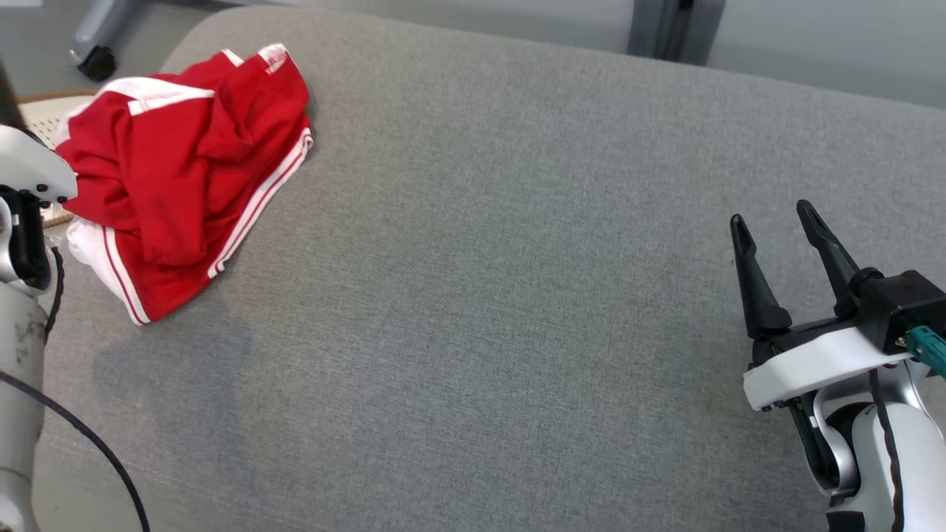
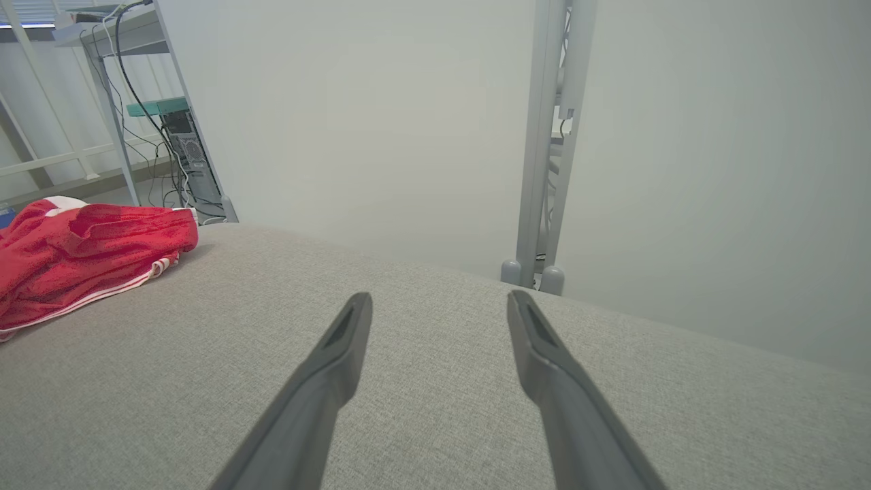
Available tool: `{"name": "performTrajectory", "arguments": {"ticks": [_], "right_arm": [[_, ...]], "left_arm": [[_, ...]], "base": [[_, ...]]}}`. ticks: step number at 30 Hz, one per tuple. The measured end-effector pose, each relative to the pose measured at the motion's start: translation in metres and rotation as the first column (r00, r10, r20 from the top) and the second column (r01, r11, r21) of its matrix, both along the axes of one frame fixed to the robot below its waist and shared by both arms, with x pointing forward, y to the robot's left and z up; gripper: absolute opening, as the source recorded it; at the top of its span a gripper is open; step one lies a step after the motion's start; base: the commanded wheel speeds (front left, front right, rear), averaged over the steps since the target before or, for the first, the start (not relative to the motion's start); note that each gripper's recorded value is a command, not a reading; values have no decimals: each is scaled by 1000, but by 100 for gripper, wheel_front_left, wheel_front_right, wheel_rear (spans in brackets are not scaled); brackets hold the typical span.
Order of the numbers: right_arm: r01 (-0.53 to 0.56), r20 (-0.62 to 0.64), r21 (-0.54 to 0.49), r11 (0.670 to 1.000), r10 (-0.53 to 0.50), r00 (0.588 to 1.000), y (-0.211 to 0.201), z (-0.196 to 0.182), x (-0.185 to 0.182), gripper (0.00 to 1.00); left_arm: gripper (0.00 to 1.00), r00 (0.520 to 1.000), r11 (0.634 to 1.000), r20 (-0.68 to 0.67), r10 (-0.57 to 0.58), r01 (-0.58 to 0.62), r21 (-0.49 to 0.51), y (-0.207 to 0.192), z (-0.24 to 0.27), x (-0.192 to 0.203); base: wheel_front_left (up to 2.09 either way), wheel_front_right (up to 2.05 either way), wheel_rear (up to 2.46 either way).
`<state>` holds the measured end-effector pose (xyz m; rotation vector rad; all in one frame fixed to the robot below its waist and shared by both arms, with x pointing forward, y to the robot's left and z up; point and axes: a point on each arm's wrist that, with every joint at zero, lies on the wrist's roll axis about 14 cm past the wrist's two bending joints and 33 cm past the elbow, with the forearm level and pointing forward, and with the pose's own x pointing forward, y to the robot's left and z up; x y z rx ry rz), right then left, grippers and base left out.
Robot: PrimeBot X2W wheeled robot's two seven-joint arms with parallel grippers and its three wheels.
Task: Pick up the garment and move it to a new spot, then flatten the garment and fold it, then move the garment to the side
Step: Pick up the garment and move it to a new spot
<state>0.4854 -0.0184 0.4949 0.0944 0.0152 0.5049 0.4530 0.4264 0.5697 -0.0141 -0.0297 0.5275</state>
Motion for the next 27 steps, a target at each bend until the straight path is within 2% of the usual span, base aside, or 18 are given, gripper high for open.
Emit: {"name": "performTrajectory", "arguments": {"ticks": [3, 9, 21, 27], "right_arm": [[2, 23, 9, 1000, -2, 1000, 1, 11, -4, 100], [0, 57, 30, 1000, -1, 998, 4, 29, -15, 100], [2, 84, 43, 999, -6, 996, 2, 45, -38, 100], [19, 75, 49, 999, -22, 997, -5, 45, -51, 100]], "left_arm": [[100, 998, 1000, 65, 1, -2, 16, -6, 12, -15], [100, 993, 1000, 115, -3, 0, 23, -29, 2, -57], [100, 996, 1000, 83, 21, -21, -5, -71, -36, -141], [100, 999, 1000, 30, 19, -18, -14, -86, -50, -170]], "base": [[0, 0, 0], [0, 0, 0], [0, 0, 0], [0, 0, 0]]}}
